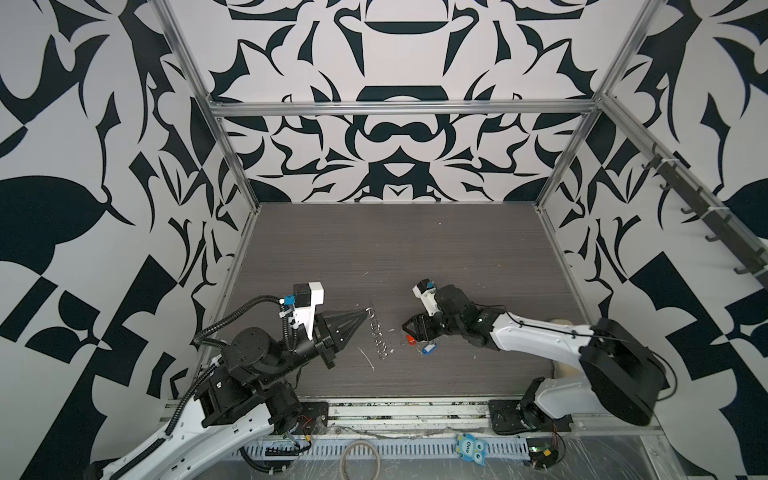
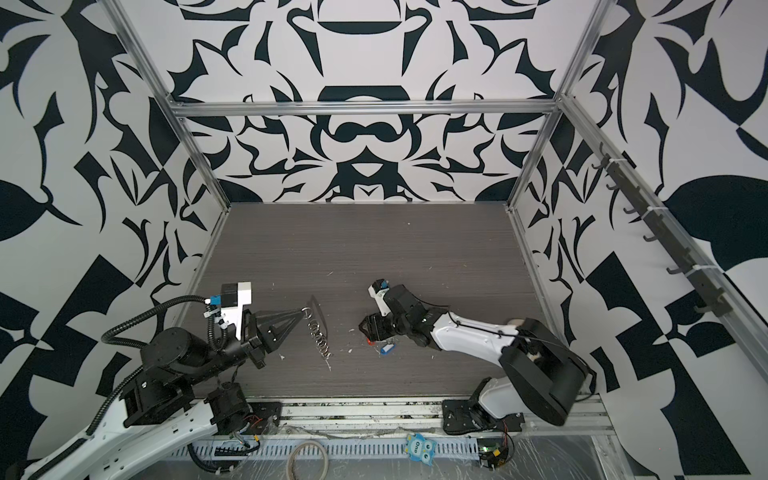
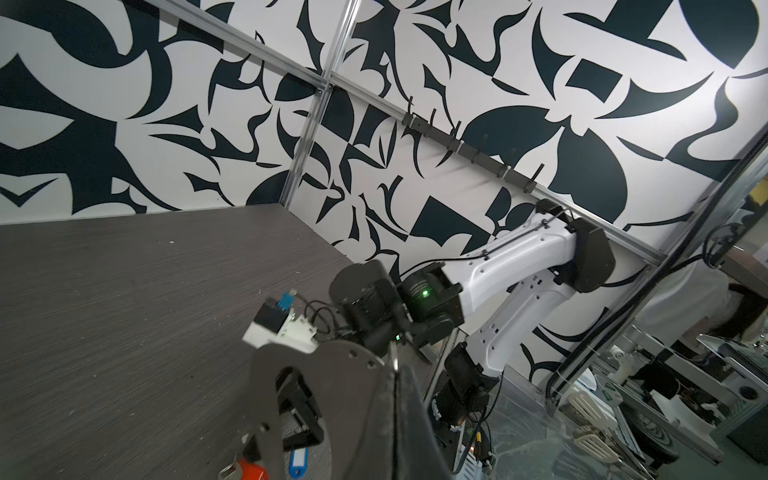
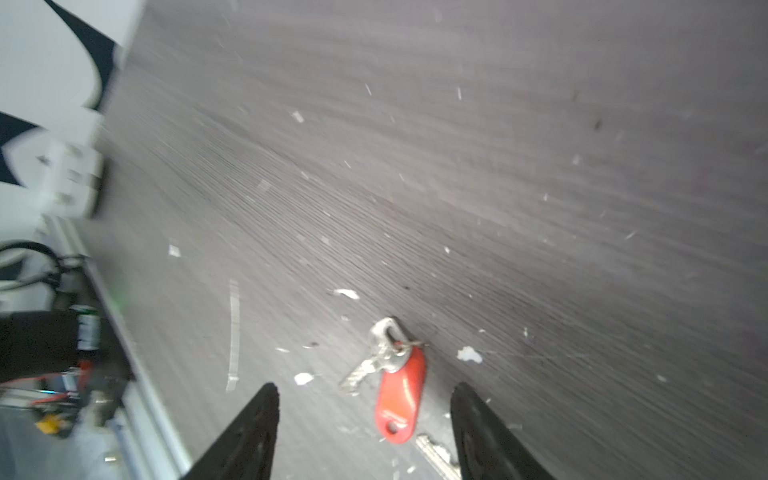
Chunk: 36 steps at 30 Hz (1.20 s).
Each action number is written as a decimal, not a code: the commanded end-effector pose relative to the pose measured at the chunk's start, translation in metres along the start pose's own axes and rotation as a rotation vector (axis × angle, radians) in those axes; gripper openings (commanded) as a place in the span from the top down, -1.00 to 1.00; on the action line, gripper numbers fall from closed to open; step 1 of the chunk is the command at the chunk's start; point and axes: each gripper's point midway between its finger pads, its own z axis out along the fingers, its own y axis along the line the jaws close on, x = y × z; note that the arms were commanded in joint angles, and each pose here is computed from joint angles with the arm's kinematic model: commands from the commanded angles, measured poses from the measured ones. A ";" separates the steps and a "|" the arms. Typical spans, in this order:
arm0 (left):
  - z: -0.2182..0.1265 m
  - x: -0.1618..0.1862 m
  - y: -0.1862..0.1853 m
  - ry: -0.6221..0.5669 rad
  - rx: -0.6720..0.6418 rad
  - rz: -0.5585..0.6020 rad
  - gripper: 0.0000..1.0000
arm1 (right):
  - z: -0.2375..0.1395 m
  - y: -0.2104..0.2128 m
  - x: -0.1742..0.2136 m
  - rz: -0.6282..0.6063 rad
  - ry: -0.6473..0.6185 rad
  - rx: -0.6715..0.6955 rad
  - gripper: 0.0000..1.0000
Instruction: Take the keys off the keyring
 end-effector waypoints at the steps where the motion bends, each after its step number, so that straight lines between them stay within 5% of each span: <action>1: -0.002 -0.003 0.007 -0.027 -0.037 -0.013 1.00 | -0.053 0.058 -0.059 -0.090 -0.202 -0.127 -0.51; 11: 0.002 -0.005 0.022 -0.058 -0.109 -0.028 1.00 | -0.137 0.204 -0.068 -0.451 -0.403 -0.428 -0.70; 20: 0.004 -0.009 0.022 -0.073 -0.111 -0.046 1.00 | -0.118 0.208 -0.083 -0.539 -0.461 -0.256 -0.72; 31: 0.007 -0.007 0.022 -0.067 -0.107 -0.048 1.00 | -0.101 0.219 -0.088 -0.567 -0.446 -0.266 -0.28; 36: 0.009 -0.007 0.022 -0.062 -0.107 -0.049 1.00 | -0.096 0.223 -0.088 -0.569 -0.435 -0.275 0.11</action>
